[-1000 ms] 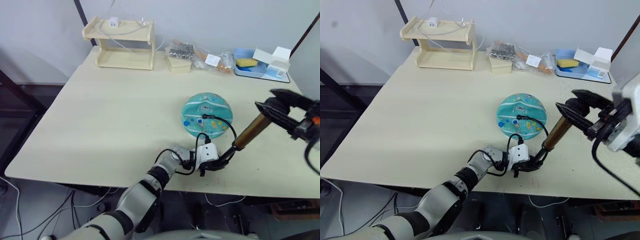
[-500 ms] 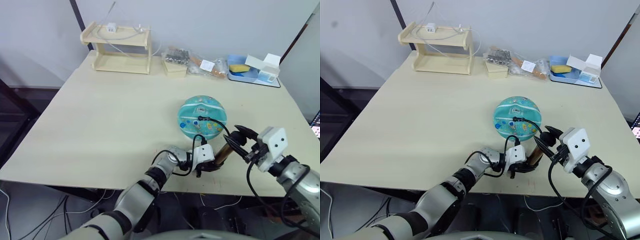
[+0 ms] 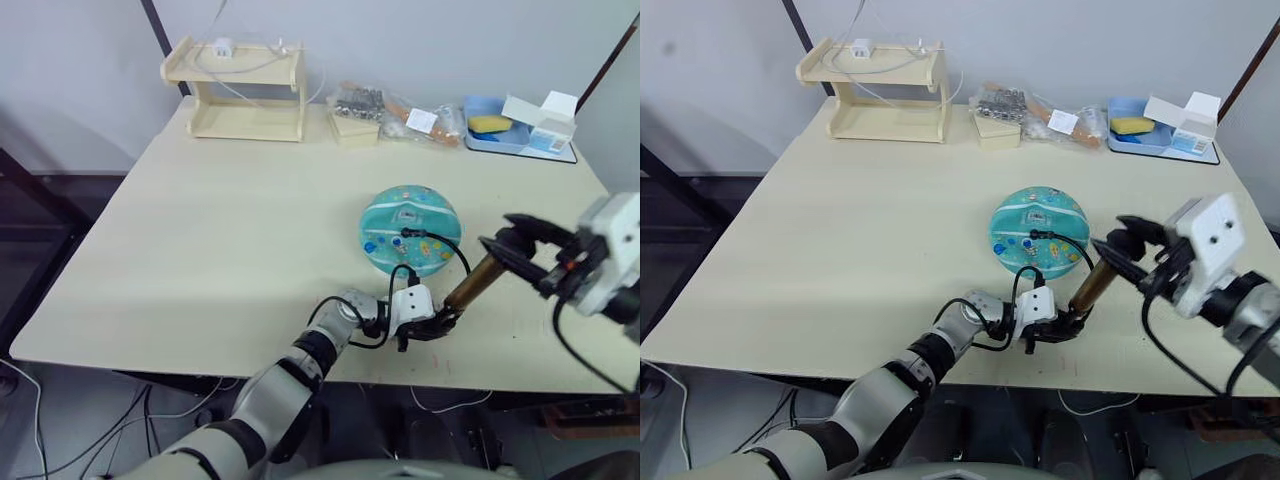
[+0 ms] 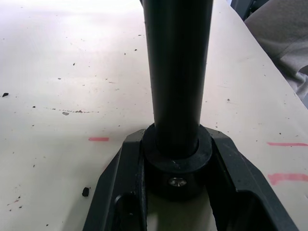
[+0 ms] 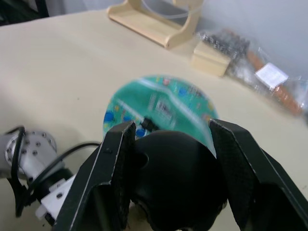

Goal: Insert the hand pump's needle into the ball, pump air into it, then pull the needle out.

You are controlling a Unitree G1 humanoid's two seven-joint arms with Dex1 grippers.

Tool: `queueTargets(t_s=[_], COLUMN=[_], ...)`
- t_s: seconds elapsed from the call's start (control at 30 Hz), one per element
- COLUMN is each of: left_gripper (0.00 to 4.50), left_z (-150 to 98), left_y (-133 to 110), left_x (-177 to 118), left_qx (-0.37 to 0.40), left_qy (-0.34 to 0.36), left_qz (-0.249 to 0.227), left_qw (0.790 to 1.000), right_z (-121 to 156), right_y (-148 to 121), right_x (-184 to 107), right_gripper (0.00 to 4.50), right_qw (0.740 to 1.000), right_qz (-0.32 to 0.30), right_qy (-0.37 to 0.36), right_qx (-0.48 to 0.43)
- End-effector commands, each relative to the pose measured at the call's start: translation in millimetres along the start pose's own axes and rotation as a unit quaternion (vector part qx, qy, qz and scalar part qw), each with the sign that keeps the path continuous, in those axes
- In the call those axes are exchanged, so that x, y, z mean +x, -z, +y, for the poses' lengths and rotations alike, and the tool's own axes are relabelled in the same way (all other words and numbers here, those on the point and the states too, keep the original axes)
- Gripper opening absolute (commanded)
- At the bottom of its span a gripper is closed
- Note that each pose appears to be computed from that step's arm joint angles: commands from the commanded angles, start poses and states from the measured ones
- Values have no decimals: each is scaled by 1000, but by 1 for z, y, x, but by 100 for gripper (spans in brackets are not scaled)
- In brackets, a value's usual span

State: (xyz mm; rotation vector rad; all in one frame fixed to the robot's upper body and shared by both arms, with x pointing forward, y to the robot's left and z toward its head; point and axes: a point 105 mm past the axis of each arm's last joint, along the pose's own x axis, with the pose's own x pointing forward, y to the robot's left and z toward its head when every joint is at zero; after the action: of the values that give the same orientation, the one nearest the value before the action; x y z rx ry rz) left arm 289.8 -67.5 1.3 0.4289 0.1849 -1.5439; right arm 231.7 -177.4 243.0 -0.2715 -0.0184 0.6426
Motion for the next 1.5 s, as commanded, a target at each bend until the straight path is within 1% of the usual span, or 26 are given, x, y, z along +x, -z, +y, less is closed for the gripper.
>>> queueTargets(t_s=[0.03, 0.13, 0.2, 0.27, 0.33, 0.4, 0.5, 0.6, 0.63, 0.7, 0.83, 0.87, 0.9, 0.97, 1.0, 1.1, 1.23, 1.43, 1.5], left_gripper=[109, 109, 109, 109, 109, 109, 109, 109, 109, 109, 109, 109, 109, 109, 109, 109, 109, 109, 109], left_z=[-20, -21, -20, -21, -21, -21, -20, -19, -18, -18, -18, -18, -18, -18, -18, -19, -20, -22, -22], left_y=[51, 50, 50, 50, 50, 50, 50, 49, 49, 49, 50, 50, 50, 50, 50, 51, 51, 50, 49], left_x=[-10, -9, -8, -8, -8, -9, -9, -10, -10, -10, -12, -12, -12, -12, -12, -12, -10, -8, -7], left_qx=[-58, -58, -58, -58, -58, -58, -58, -58, -58, -57, -58, -58, -58, -57, -58, -58, -59, -59, -59], left_qy=[16, 16, 16, 16, 16, 16, 15, 12, 12, 11, 8, 9, 9, 9, 9, 10, 11, 15, 16], left_qz=[83, 81, 81, 81, 80, 80, 80, 78, 78, 77, 77, 77, 78, 78, 79, 80, 81, 80, 79], left_qw=[995, 995, 995, 995, 995, 995, 995, 995, 995, 995, 995, 995, 995, 995, 995, 995, 995, 995, 995], right_z=[-8, -12, -13, -14, -9, -5, 13, 29, 35, 51, 69, 72, 73, 67, 61, 42, 24, 1, -2], right_y=[-56, -71, -74, -69, -49, -30, 30, 73, 88, 126, 166, 171, 171, 159, 147, 106, 46, -33, -52], right_x=[-18, -26, -28, -28, -22, -15, 1, 9, 12, 14, 18, 20, 21, 24, 25, 24, 14, -8, -16], right_gripper=[194, 194, 194, 194, 194, 194, 194, 194, 194, 194, 194, 194, 194, 194, 194, 194, 194, 194, 194], right_qw=[996, 996, 996, 997, 999, 1000, 998, 994, 992, 986, 981, 981, 982, 986, 989, 996, 1000, 998, 997], right_qz=[-70, -66, -57, -44, -16, -2, 44, 81, 86, 124, 148, 148, 142, 121, 105, 56, 1, -63, -71], right_qy=[22, 28, 30, 32, 21, 13, -9, -28, -31, -47, -53, -57, -57, -50, -44, -27, -15, -2, -3], right_qx=[-48, -56, -58, -49, -42, -20, 47, 65, 84, 98, 115, 115, 115, 102, 92, 57, 4, -25, -32])
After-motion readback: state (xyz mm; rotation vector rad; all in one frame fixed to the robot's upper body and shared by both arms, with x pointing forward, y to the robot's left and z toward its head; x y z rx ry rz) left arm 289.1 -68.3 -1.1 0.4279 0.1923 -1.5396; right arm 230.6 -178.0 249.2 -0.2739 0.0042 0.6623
